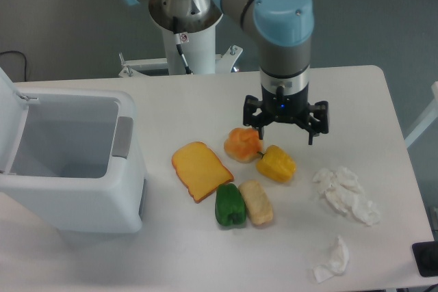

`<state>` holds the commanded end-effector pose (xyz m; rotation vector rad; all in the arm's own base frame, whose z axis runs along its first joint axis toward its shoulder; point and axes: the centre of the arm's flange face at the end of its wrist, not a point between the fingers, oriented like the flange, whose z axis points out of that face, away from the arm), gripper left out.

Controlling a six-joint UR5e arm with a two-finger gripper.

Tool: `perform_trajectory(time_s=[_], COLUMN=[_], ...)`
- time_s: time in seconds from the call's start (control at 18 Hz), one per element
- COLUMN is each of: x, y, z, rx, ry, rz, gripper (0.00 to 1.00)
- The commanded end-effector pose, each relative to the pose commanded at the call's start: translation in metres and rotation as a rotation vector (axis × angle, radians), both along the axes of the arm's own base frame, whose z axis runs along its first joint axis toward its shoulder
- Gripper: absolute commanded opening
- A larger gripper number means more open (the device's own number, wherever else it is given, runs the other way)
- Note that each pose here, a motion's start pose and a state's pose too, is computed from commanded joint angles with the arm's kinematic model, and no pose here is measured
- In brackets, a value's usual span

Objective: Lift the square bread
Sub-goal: 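Move the gripper over the small pale bread roll and lower it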

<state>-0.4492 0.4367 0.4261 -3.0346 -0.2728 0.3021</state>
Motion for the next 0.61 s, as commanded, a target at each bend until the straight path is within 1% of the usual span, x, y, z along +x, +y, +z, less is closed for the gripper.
perform_trajectory(time_s=[0.17, 0.33, 0.44, 0.5, 0.61], x=[-0.002, -0.008, -0.014, -0.015, -0.013], y=[0.004, 0.006, 0.009, 0.009, 0.009], z=[-0.007, -0.02, -0.039, -0.05, -0.065], rx=[-0.007, -0.007, -0.013, -0.022, -0.022], ry=[-0.007, -0.01, -0.017, -0.027, -0.05], rz=[-0.015, -0.003, -0.003, 0.005, 0.073], gripper=[1.0, 1.0, 1.0, 1.0, 1.0])
